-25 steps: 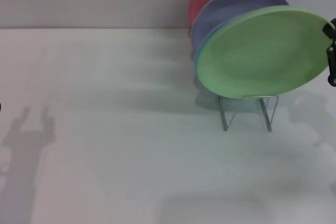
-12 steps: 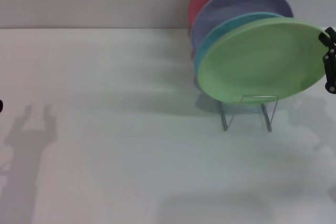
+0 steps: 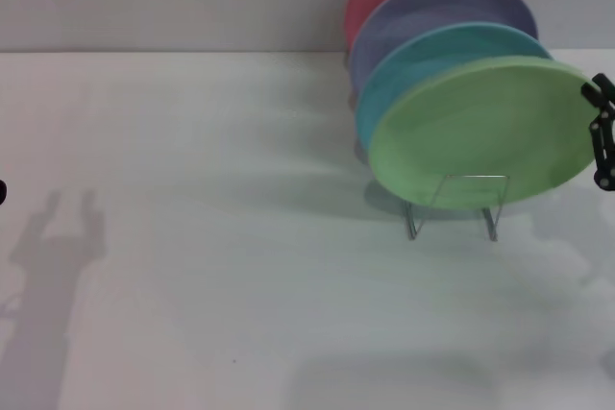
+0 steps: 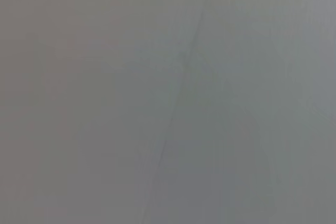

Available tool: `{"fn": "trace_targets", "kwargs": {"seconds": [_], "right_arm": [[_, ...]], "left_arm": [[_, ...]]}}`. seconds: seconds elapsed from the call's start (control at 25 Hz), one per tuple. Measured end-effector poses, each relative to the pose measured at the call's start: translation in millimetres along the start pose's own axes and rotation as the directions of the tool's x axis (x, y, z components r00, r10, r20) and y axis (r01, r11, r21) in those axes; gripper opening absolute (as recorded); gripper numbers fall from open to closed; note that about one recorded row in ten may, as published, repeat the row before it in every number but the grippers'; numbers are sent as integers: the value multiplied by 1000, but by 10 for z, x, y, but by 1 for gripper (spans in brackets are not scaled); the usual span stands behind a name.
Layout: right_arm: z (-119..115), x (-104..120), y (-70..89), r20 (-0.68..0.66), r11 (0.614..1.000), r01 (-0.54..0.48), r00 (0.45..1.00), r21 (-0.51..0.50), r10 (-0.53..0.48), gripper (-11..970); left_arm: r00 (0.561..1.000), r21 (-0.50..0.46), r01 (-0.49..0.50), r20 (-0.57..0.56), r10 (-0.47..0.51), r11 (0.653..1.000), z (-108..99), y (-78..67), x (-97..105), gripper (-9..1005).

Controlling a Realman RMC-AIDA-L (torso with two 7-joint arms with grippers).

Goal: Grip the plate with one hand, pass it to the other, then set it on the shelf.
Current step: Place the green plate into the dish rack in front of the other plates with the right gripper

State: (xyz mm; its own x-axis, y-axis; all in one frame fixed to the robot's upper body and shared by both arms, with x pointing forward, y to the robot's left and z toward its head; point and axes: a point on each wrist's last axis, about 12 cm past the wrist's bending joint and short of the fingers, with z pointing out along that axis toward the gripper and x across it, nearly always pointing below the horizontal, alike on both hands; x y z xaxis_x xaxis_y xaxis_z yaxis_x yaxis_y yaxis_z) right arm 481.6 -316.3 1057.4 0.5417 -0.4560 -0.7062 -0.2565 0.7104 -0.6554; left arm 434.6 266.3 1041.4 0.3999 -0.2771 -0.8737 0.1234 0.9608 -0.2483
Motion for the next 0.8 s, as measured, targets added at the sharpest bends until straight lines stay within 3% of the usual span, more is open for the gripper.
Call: {"fn": "trace_targets", "kwargs": {"seconds": [0.44,0.56,0.8], "right_arm": [[5,23,47,-25,1000,-8,1000,-1,8,66],[-1,16,63,-23,1000,-18,1000,3,18,267],[18,4,79,-12,999,-39,999,7,39,275]], "left_arm": [[1000,19,1,7,-1,1000,-29,-16,-17,392],[1000,17,2,11,-2,1000,-43,-11,-26,391],[1000,14,6,17,-6,1000,-75,-3,-41,399]]}}
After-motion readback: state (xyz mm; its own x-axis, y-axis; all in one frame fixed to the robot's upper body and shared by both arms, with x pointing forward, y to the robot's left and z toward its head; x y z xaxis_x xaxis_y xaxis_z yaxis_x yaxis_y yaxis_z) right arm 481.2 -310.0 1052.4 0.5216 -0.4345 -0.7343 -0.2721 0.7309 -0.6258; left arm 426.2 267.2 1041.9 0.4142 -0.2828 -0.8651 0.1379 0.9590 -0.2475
